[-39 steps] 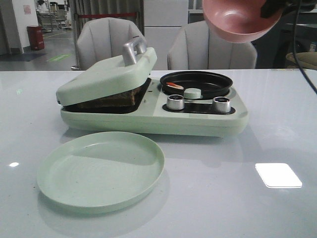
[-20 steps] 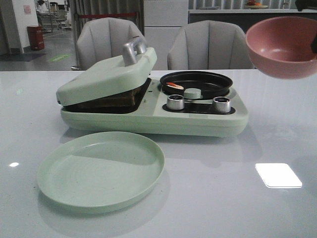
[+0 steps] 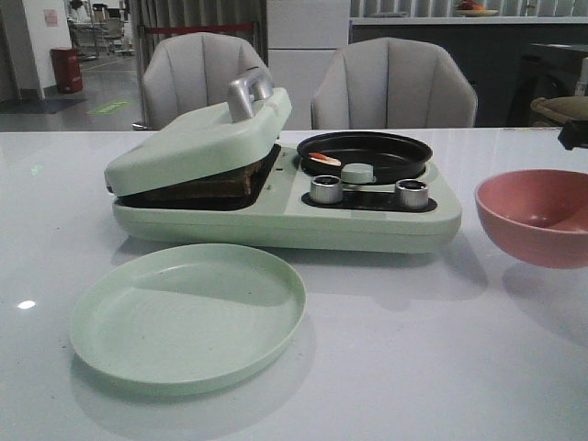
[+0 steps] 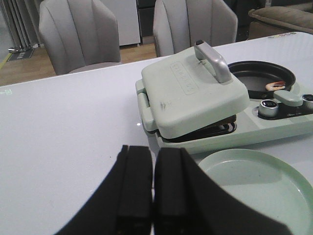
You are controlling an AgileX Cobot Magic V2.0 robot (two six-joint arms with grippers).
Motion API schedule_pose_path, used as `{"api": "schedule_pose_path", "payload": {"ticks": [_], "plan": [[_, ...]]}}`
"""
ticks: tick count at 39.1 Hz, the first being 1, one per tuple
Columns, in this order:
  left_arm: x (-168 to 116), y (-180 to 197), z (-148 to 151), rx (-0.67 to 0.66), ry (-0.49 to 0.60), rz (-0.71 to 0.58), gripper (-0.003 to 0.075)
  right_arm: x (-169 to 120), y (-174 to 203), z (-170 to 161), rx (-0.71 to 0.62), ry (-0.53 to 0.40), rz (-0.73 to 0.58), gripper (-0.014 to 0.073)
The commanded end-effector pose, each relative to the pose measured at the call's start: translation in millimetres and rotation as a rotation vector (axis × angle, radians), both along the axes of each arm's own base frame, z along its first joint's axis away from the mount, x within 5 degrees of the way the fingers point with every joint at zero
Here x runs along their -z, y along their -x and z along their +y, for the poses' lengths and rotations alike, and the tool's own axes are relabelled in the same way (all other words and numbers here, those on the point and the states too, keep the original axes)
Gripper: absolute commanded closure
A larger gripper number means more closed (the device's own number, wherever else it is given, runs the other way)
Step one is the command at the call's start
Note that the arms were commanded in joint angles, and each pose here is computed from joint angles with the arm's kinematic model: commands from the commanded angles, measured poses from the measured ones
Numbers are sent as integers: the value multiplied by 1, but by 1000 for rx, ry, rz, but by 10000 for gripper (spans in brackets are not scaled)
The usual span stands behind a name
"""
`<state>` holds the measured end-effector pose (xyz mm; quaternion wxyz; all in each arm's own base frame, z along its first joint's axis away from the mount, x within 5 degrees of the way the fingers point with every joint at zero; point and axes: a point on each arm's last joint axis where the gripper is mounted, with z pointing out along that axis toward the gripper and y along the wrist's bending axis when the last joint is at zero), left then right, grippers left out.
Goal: Make breakfast with bread and shrimp
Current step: 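Carry the pink bowl back and set it down on the table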
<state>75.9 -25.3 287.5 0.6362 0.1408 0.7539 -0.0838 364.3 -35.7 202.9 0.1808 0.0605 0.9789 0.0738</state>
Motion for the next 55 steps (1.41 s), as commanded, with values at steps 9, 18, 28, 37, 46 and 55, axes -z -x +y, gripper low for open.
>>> {"api": "schedule_pose_path", "payload": {"ticks": [9,18,28,37,46,55], "plan": [[-17,-1,1,-13,53,-93,606,-9,-13,-4,-2,17,-96,397],[-17,-1,1,-13,53,-93,606,-28,-21,-6,-40,46,-110,64],[-17,-1,1,-13,53,-93,606,-111,-10,7,-106,95,-361,46],[-17,-1,1,-13,53,-93,606,-175,20,46,-220,144,-627,46],[-17,-1,1,-13,53,-93,606,-206,57,75,-296,134,-782,46],[-22,-2,1,-22,69,-146,606,-204,111,83,-271,115,-962,46]]}}
